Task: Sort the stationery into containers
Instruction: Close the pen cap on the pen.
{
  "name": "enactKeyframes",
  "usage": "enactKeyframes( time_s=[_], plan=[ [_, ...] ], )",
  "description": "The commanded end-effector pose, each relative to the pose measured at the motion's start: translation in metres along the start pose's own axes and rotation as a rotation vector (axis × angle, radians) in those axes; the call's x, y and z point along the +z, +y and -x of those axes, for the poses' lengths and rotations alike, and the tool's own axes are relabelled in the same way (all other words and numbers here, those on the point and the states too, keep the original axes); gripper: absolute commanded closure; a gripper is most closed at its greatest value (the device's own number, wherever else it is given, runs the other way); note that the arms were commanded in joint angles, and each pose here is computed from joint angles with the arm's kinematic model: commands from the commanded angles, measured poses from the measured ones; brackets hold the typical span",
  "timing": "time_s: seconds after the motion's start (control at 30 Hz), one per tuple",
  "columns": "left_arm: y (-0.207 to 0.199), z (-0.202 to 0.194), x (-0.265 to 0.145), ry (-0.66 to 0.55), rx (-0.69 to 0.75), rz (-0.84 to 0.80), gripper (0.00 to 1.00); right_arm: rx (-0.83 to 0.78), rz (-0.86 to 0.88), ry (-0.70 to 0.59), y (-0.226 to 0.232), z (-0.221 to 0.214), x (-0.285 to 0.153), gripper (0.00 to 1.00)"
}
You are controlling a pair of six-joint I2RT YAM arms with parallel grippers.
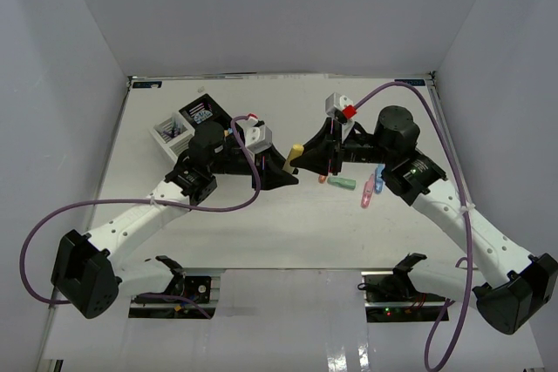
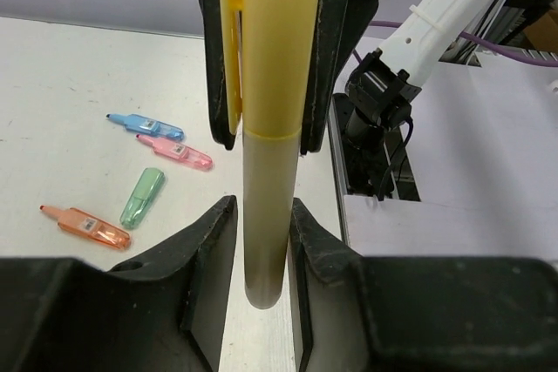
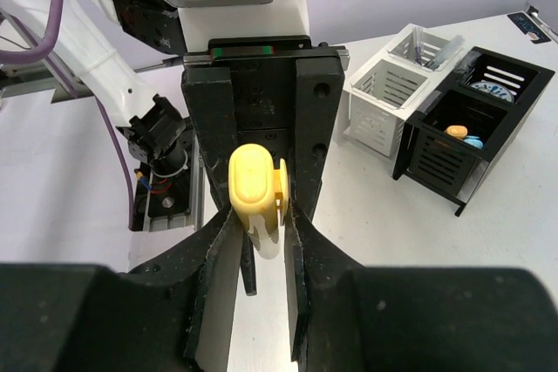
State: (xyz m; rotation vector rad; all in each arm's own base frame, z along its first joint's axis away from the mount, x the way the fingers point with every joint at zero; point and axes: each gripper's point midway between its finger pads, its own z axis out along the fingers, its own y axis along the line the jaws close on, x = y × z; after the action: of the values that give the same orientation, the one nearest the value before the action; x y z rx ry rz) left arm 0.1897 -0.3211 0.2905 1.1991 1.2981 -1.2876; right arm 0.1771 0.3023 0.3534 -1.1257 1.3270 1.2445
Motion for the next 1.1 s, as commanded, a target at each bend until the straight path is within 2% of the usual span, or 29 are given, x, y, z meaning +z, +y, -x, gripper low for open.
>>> enactKeyframes(
  time_s=[0.0, 0.17, 0.3, 0.37, 0.4, 0.53, 0.67, 0.93, 1.07],
  plan=[
    [0.001, 0.012, 0.000, -0.015, 0.033, 0.008, 0.61, -0.064, 0.005, -0.061, 0.008, 0.030, -0.007, 0.92],
    [0.000, 0.013, -0.001, -0.017, 0.035, 0.008, 0.63, -0.060, 0.005, -0.059, 0.008, 0.028, -0.007, 0.92],
    [-0.002, 0.014, -0.001, -0.021, 0.034, -0.006, 0.70, -0.042, 0.009, -0.054, 0.007, 0.021, -0.005, 0.92],
    [-0.004, 0.015, -0.001, -0.025, 0.035, -0.011, 0.71, -0.028, 0.017, -0.064, 0.008, 0.018, -0.005, 0.92],
    [-0.004, 0.015, -0.001, -0.027, 0.035, -0.013, 0.70, -0.026, 0.020, -0.069, 0.008, 0.018, -0.004, 0.92],
    [-0.005, 0.015, 0.000, -0.031, 0.024, -0.021, 0.57, -0.020, 0.023, -0.084, 0.007, 0.020, -0.003, 0.92],
    [-0.006, 0.015, 0.001, -0.039, 0.009, -0.033, 0.55, -0.020, 0.027, -0.090, 0.007, 0.021, -0.002, 0.92],
    [-0.006, 0.014, 0.002, -0.045, -0.002, -0.039, 0.71, -0.013, 0.036, -0.100, 0.008, 0.019, -0.002, 0.92],
    [-0.007, 0.016, 0.002, -0.048, 0.003, -0.039, 1.00, -0.012, 0.042, -0.094, 0.009, 0.016, -0.001, 0.92]
  ],
)
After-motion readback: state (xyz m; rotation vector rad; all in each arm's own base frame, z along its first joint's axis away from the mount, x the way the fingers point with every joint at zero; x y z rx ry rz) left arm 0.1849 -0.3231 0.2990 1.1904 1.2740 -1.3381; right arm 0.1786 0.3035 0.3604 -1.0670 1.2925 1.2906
